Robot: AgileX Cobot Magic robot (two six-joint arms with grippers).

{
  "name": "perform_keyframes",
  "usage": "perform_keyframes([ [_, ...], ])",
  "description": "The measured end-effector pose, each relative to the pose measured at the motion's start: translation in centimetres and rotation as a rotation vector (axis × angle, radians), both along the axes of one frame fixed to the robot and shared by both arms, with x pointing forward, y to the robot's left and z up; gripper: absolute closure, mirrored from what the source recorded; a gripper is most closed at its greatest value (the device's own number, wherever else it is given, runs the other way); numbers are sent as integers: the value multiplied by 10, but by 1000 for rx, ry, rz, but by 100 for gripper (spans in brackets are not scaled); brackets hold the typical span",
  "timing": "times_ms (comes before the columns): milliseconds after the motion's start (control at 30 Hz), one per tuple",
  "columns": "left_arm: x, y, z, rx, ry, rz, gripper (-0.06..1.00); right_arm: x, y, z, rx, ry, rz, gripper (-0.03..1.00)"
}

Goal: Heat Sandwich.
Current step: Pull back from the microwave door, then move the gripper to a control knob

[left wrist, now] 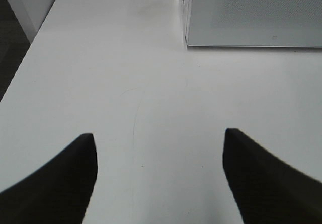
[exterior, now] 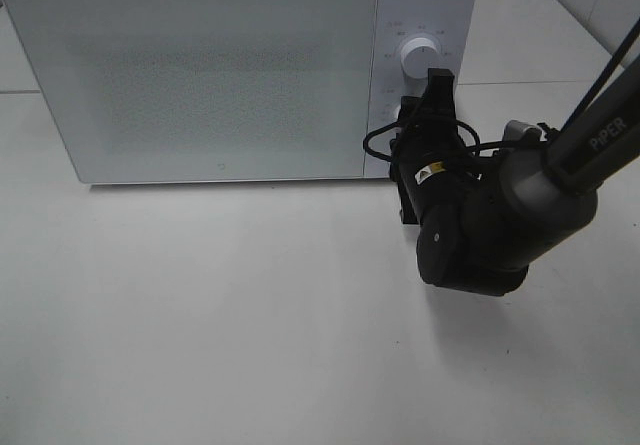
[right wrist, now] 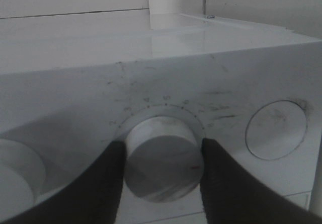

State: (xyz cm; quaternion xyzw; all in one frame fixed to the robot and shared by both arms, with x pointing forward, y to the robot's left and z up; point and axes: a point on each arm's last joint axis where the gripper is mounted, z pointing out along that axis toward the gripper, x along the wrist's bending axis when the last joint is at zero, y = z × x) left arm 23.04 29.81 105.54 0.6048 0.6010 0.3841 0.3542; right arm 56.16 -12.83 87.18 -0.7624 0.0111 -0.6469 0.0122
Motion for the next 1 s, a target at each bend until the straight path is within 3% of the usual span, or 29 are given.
perform_keyframes([
  [433,0,0,0,0,0,0,28,0,0,0,-78,0,10,52],
  [733,0,0,0,0,0,0,28,0,0,0,-84,0,11,51],
  [833,0,0,0,0,0,0,28,0,0,-1,-86,8,16,44],
  [933,0,0,0,0,0,0,28,-1,2,-2,-90,22,39,29],
  [1000,0,0,0,0,0,0,28,-2,4,-2,-92,23,50,26],
])
